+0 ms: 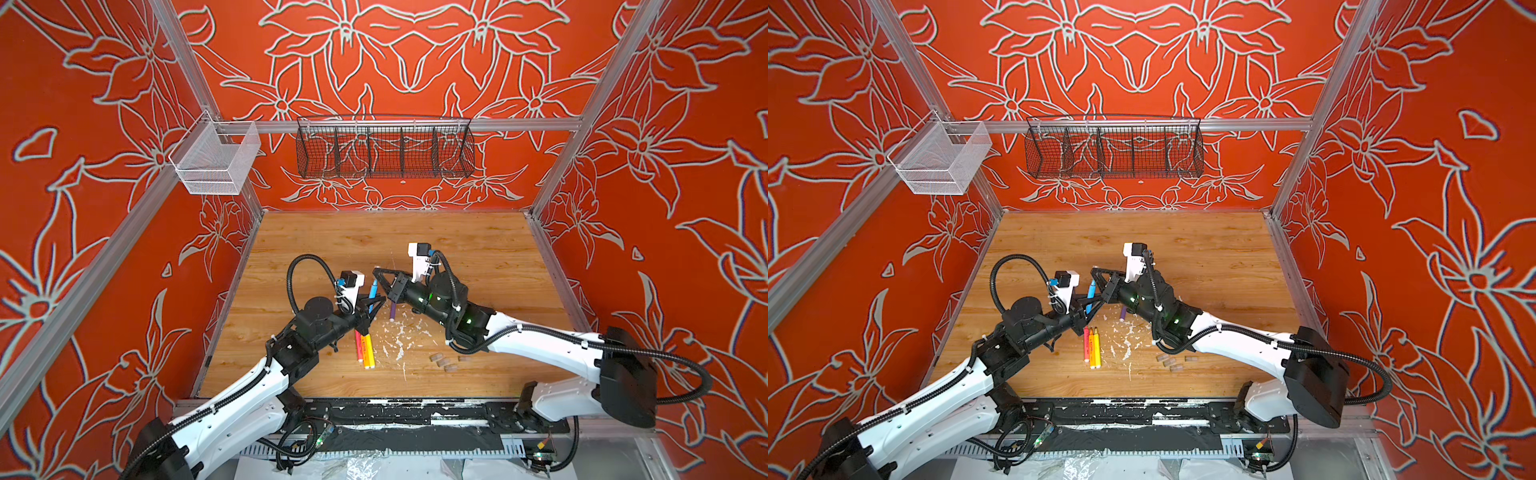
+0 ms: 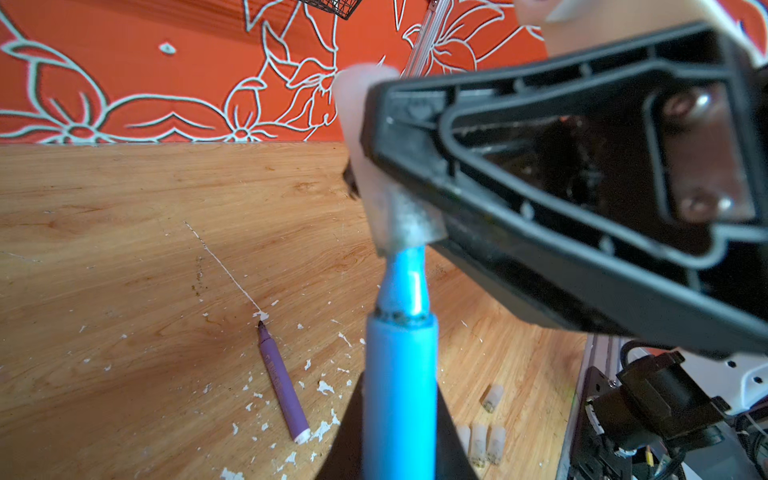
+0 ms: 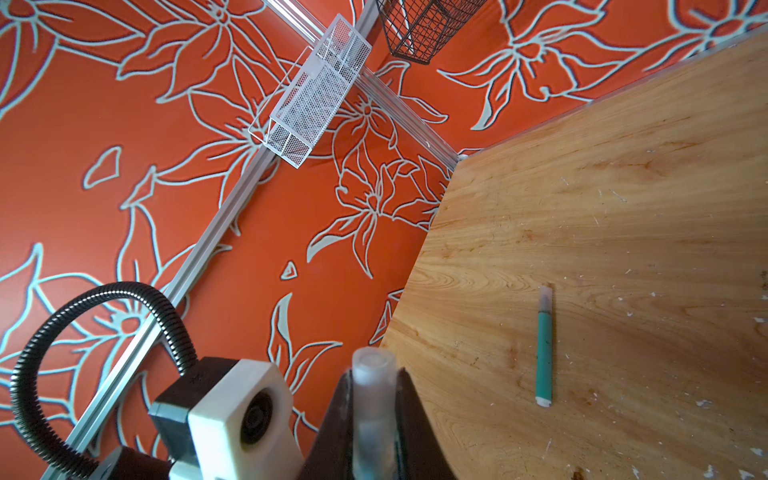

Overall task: Insert the pens into the pen caps
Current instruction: 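Carry the clear cap over the blue marker tip held by the left gripper, then lower the clear cap onto the blue marker's tip with the right gripper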

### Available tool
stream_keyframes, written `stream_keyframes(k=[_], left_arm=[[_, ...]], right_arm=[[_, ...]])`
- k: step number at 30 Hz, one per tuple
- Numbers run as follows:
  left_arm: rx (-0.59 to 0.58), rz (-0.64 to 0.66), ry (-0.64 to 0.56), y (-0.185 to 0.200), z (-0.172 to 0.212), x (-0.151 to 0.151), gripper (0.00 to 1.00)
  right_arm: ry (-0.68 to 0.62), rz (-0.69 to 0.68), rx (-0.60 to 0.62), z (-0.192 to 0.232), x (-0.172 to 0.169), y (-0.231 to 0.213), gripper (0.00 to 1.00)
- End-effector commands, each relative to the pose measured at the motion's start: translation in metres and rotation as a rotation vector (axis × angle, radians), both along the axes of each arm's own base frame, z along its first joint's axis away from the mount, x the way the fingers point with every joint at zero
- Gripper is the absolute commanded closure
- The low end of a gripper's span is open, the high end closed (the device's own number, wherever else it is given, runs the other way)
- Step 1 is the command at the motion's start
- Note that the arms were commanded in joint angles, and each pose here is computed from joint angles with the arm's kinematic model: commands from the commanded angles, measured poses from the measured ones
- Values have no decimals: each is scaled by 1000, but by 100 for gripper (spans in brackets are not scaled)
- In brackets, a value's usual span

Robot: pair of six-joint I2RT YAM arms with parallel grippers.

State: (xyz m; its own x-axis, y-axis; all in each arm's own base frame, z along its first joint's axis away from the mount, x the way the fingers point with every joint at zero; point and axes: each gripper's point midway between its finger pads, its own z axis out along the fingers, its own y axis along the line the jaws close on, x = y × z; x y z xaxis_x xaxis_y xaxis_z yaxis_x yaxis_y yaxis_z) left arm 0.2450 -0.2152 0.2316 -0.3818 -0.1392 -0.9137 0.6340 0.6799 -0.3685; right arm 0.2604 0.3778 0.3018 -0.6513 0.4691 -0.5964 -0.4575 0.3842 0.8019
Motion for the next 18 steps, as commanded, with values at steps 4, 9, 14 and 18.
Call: stream_keyframes(k=[4, 9, 14, 18], left_arm=[[-33, -29, -14, -4, 9, -2, 100], [-54, -63, -10, -8, 11, -5, 100], [-75, -87, 12, -10, 10, -5, 100], [-97, -98, 26, -9, 9, -3, 100]], right_arm=[[-3, 32, -78, -30, -16, 2, 100], [0, 53, -103, -52, -24, 3, 100], [-53, 114, -45, -50, -39, 13, 100], [-103, 140, -12, -43, -50, 16, 100]])
